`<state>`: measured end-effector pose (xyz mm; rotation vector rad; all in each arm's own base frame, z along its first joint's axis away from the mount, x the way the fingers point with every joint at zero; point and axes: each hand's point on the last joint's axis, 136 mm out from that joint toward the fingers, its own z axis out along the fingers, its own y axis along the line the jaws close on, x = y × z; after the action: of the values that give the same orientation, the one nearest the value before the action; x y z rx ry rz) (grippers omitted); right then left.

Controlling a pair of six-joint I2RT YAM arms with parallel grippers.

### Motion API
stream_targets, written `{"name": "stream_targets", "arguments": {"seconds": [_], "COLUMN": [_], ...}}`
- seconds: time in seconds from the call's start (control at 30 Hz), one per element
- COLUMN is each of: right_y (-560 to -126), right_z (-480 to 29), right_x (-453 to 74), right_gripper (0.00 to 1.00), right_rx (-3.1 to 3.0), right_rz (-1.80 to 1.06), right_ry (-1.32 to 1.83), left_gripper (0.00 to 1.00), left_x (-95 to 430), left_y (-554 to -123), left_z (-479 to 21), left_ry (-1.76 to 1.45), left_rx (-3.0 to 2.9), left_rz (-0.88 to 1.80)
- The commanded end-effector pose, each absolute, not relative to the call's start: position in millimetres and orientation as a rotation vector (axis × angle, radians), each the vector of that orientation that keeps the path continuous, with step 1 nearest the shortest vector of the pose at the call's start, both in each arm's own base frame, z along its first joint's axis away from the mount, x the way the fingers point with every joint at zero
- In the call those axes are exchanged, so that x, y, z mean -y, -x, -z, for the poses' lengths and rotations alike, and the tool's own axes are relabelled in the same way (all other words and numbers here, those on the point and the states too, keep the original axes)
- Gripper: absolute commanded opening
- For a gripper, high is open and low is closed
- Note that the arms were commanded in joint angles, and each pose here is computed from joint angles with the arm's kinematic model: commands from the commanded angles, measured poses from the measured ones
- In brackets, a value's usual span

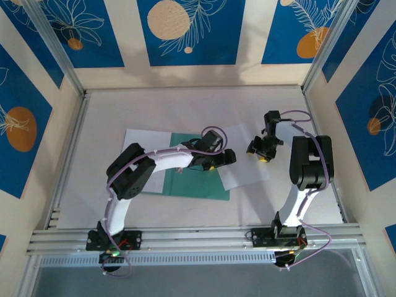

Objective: Put the files into the folder

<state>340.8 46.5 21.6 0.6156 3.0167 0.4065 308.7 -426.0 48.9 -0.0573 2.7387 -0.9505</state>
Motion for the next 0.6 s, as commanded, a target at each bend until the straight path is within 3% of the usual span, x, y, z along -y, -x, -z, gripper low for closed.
{"name": "stream_targets", "arguments": {"seconds": [0.0, 0.57], "right_y": [-334.9, -332.1], "right_z": [-16.8, -26.3], "right_x": [-65.1, -94.8], "right_gripper": [0.53, 0.53], "right_rx": [-3.042, -2.985], "right_rz": [-0.6, -0.909], "right_ry": [-0.625, -0.654], "left_gripper": [0.91, 0.93], "left_x": [412.6, 412.1], "left_y": [-306.4, -307.8], "left_z": [-29.5, -26.1], "left_ry": [0.095, 0.109], "left_rx": [-2.795, -2.801], "left_rz": [0.897, 0.9]}}
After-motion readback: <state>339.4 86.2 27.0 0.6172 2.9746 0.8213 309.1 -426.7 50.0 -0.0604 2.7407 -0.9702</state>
